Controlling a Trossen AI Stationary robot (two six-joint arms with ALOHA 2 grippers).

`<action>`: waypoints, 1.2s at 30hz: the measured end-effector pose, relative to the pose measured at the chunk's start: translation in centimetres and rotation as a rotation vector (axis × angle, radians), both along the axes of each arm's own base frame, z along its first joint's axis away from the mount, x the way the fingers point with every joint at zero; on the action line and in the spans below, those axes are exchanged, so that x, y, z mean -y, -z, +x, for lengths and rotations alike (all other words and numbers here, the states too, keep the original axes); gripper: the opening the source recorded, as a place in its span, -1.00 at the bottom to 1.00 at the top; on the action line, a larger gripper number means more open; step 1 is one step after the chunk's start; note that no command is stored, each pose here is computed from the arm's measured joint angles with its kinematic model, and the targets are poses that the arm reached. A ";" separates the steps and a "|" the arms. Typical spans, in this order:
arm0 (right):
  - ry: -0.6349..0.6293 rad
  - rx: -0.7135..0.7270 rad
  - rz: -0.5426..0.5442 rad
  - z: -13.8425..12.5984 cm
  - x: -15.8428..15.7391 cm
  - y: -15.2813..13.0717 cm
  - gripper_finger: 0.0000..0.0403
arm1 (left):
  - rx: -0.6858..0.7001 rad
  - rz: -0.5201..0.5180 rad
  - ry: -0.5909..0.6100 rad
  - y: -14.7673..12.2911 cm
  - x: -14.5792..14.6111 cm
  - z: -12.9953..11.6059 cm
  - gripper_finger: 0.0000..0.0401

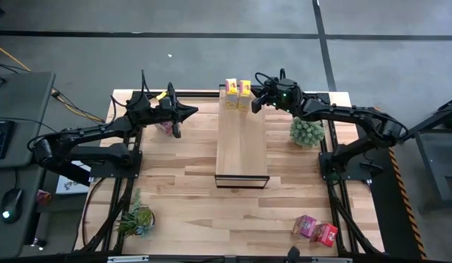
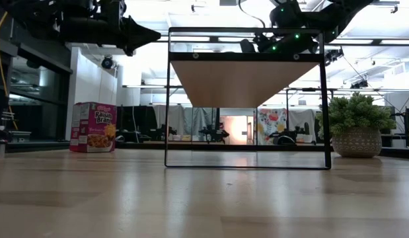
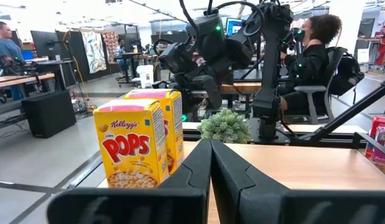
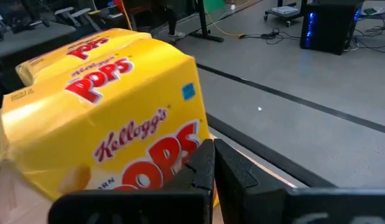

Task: Stack cereal on shelf
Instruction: Put the yellow cereal box on the shelf

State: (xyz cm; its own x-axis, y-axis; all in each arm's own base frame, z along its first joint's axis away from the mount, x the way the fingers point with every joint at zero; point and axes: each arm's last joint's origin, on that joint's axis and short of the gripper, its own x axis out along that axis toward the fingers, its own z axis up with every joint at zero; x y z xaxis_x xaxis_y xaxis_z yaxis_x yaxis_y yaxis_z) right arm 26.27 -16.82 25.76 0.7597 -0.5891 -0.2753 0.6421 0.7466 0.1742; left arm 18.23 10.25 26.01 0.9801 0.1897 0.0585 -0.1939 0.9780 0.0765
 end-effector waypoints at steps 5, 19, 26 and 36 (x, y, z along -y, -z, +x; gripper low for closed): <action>0.008 0.002 0.006 -0.1 0.2 0.0 -1.00 | 0.002 -0.010 0.001 0.0 0.0 0.0 -1.00; -0.183 -0.237 0.087 -2.8 -2.7 -0.6 -1.00 | -0.041 -0.054 0.007 0.5 0.0 0.0 -1.00; -0.408 -0.206 -0.005 -0.6 -6.2 0.6 -1.00 | -0.011 -0.035 0.009 0.2 0.0 0.0 -1.00; -0.325 -0.218 -0.162 0.6 -6.3 0.6 -1.00 | 0.012 -0.038 0.012 0.0 0.0 0.0 -1.00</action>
